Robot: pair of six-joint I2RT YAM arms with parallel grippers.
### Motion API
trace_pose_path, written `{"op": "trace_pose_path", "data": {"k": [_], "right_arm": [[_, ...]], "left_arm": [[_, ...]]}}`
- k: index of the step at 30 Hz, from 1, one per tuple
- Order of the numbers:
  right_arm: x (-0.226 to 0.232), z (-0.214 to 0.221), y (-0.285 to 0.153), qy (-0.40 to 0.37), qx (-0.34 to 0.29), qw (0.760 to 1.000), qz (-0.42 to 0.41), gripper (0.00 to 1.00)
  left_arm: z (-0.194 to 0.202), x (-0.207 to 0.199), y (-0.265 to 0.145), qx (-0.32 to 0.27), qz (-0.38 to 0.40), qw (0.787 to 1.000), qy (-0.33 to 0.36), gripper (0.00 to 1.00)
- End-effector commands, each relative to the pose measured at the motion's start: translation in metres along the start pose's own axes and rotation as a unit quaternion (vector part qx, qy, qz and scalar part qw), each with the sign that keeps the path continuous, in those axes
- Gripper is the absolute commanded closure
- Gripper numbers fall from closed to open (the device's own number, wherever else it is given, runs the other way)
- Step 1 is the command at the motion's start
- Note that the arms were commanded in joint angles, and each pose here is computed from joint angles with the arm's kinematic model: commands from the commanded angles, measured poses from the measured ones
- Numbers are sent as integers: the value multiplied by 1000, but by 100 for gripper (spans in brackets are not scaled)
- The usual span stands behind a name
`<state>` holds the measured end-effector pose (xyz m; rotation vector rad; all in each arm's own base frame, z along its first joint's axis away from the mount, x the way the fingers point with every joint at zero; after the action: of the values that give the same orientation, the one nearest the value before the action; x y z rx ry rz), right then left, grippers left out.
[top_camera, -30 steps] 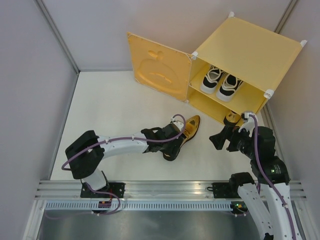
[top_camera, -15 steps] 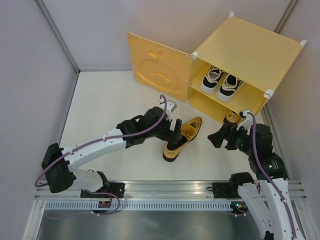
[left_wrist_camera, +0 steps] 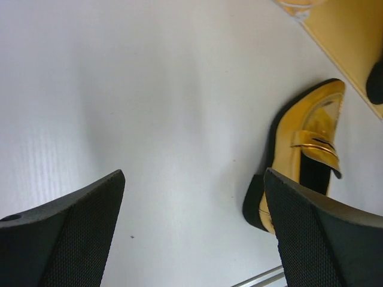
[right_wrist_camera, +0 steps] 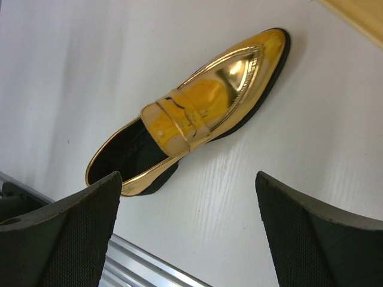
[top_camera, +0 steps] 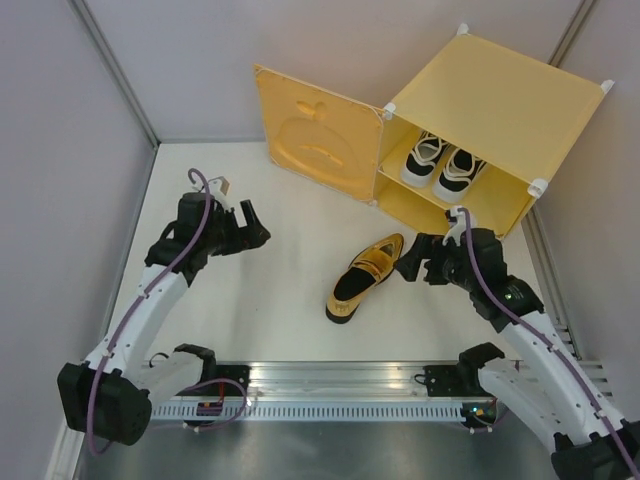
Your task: Place and organize the shoes in the shoe cabinet
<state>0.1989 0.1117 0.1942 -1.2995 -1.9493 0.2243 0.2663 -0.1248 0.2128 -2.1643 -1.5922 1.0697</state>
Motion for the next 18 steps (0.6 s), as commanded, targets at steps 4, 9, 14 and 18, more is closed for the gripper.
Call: {"op": "trace_pose_path", "data": {"k": [4, 9, 14, 18], "right_arm": [[33, 4, 40, -4, -52, 998, 32, 4], [66, 31, 52, -8, -59, 997, 47, 4], [97, 47, 56, -31, -79, 993, 76, 5], [135, 76, 61, -108, -39, 990, 79, 10]], "left_arm": [[35, 40, -9, 36, -10, 998, -41, 0], [42, 53, -20, 20, -45, 999, -20, 0], [41, 55, -36, -13, -56, 998, -11, 1], [40, 58, -42, -34, -66, 997, -8, 1]]}}
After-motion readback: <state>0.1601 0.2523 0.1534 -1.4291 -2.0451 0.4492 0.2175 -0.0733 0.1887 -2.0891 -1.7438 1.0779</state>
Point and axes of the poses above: each gripper's point midway between its finger pads, its own y axis out along the fingers, its own x axis along the line the jaws close on, z = x × y, the point moved 3 cm from there along -y, back along the fingers
